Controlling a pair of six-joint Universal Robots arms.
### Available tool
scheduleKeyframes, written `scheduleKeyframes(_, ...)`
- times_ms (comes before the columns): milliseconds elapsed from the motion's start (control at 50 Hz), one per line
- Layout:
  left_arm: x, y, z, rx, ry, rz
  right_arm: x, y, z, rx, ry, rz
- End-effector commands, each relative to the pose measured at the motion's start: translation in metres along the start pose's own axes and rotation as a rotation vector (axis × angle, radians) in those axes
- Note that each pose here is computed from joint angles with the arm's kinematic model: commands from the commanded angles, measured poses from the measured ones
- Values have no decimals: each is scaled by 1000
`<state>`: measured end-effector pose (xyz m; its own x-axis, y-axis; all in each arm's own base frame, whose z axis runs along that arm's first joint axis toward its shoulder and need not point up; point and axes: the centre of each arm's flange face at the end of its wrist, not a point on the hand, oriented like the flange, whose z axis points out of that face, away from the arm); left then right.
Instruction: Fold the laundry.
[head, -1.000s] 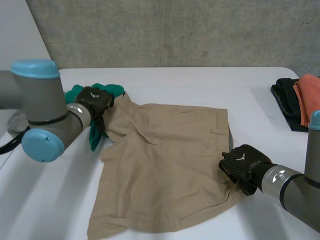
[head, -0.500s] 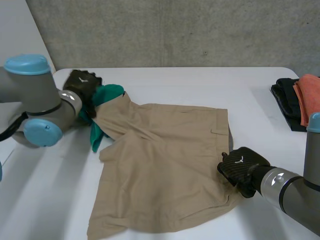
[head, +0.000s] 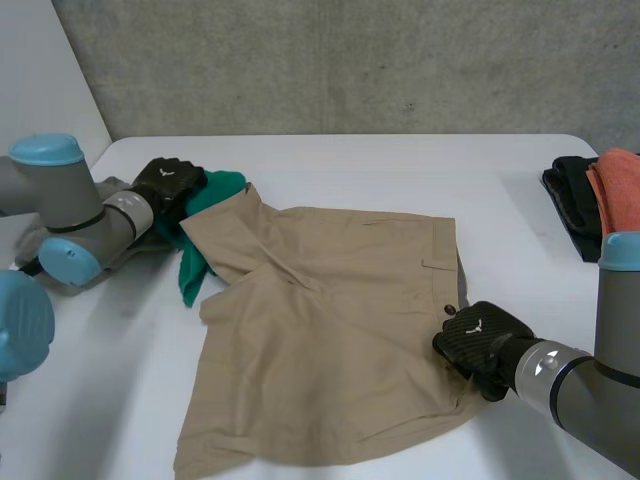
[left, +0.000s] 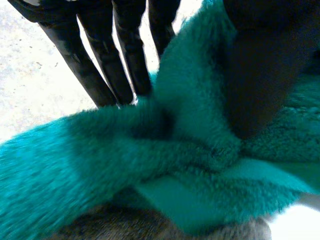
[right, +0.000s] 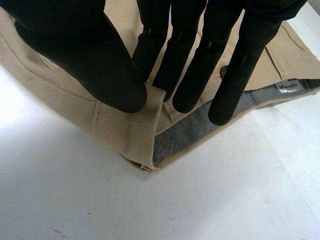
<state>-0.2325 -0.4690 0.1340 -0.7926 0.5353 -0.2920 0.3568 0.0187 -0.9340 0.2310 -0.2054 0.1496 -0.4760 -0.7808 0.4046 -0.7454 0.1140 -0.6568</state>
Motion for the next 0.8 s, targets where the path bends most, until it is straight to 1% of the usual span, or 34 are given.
scheduleKeyframes(20,-28,-31,-3,50,-215,5,2,1,2,-4,9,-1)
scheduleKeyframes(40,-40,-39,-6,62,-283,5,2,1,2,-4,9,-1)
scheduleKeyframes(60,-63,-57,-14,106,-407,8,3,0,2,-2,11,-2)
scheduleKeyframes(100,-82,-73,-23,149,-500,17,3,0,2,-2,11,-2)
scheduleKeyframes(140,-99,-100,-38,224,-548,39,2,0,2,0,9,-2)
scheduleKeyframes(180,-114,-118,-53,273,-576,57,2,0,2,1,8,-3)
scheduleKeyframes(240,-132,-131,-67,316,-623,81,1,0,2,0,4,-4)
scheduleKeyframes(260,-141,-134,-72,329,-657,94,1,-1,2,5,5,-7)
scheduleKeyframes(340,-160,-131,-80,312,-742,117,-2,-1,2,3,-1,-8)
scheduleKeyframes(420,-171,-113,-78,259,-781,145,-3,-1,1,3,-4,-9)
scheduleKeyframes(480,-175,-100,-75,226,-778,164,-3,-1,1,3,-4,-11)
scheduleKeyframes(540,-166,-78,-66,170,-722,160,-3,-1,1,3,-4,-11)
scheduleKeyframes(560,-162,-73,-64,156,-699,155,-3,-1,1,2,-3,-10)
scheduleKeyframes(580,-154,-63,-62,120,-649,137,-2,-1,2,4,-2,-7)
scheduleKeyframes(640,-136,-51,-63,76,-548,93,-2,-2,1,4,-4,-7)
scheduleKeyframes(680,-127,-50,-64,64,-513,73,-2,-2,1,3,-6,-5)
scheduleKeyframes(720,-115,-58,-73,76,-459,54,-2,-2,0,6,-4,-4)
scheduleKeyframes(800,-98,-80,-91,98,-423,37,-1,-3,0,9,1,-2)
